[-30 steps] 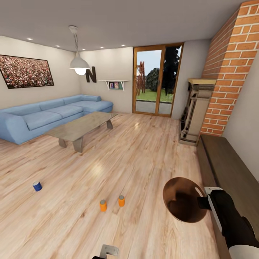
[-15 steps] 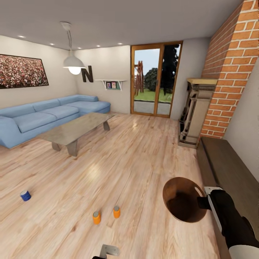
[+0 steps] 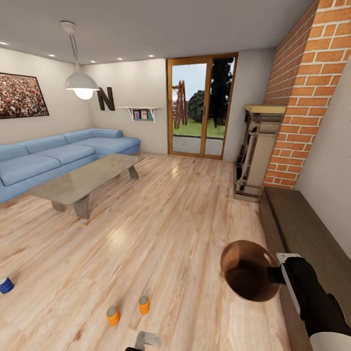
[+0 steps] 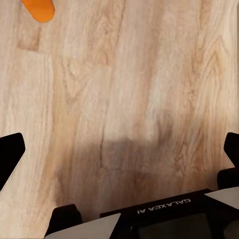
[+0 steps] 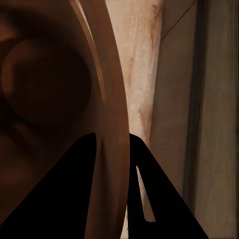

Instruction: Put the three can of soda from the living room inside the tash can in the kitchen.

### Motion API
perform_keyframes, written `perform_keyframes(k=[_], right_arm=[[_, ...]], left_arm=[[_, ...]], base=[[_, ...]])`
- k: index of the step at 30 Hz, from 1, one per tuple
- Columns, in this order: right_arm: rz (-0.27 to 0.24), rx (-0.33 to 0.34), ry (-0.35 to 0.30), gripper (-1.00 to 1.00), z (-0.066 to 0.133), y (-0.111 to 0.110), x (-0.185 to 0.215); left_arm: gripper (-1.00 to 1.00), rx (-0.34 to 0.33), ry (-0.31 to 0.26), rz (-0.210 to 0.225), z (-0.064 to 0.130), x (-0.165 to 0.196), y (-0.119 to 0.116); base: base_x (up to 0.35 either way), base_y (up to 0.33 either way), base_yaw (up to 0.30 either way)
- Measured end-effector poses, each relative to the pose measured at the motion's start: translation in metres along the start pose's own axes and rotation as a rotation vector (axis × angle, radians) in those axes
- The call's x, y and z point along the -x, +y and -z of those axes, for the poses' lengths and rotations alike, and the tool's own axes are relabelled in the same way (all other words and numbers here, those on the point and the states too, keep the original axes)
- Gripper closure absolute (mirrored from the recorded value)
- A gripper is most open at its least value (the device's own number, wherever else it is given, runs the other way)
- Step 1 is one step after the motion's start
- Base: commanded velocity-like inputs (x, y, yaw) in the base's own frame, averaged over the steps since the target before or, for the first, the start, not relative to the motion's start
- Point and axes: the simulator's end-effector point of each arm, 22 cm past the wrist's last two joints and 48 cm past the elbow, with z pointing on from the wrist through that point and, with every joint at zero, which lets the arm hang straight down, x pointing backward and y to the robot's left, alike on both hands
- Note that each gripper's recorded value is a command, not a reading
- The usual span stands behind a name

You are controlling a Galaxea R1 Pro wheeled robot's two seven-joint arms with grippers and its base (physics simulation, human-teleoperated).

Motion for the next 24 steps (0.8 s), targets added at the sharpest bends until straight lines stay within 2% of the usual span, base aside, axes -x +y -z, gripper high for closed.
perform_keyframes(k=[15,24], right_arm=[[-0.001,0.005,0.0,1.0,-0.0001,0.0024,-0.0002],[0.003,-0.003,0.001,1.0,-0.0002,0.0007,-0.0004]], left_arm=[[-1.0,0.0,-0.024,0.001,-0.0001,0.0051,0.0],[-1.0,0.0,-0.025,0.001,-0.0001,0.0055,0.0]], base=[[0.347,-0.005,-0.045],[0.339,-0.081,-0.004]])
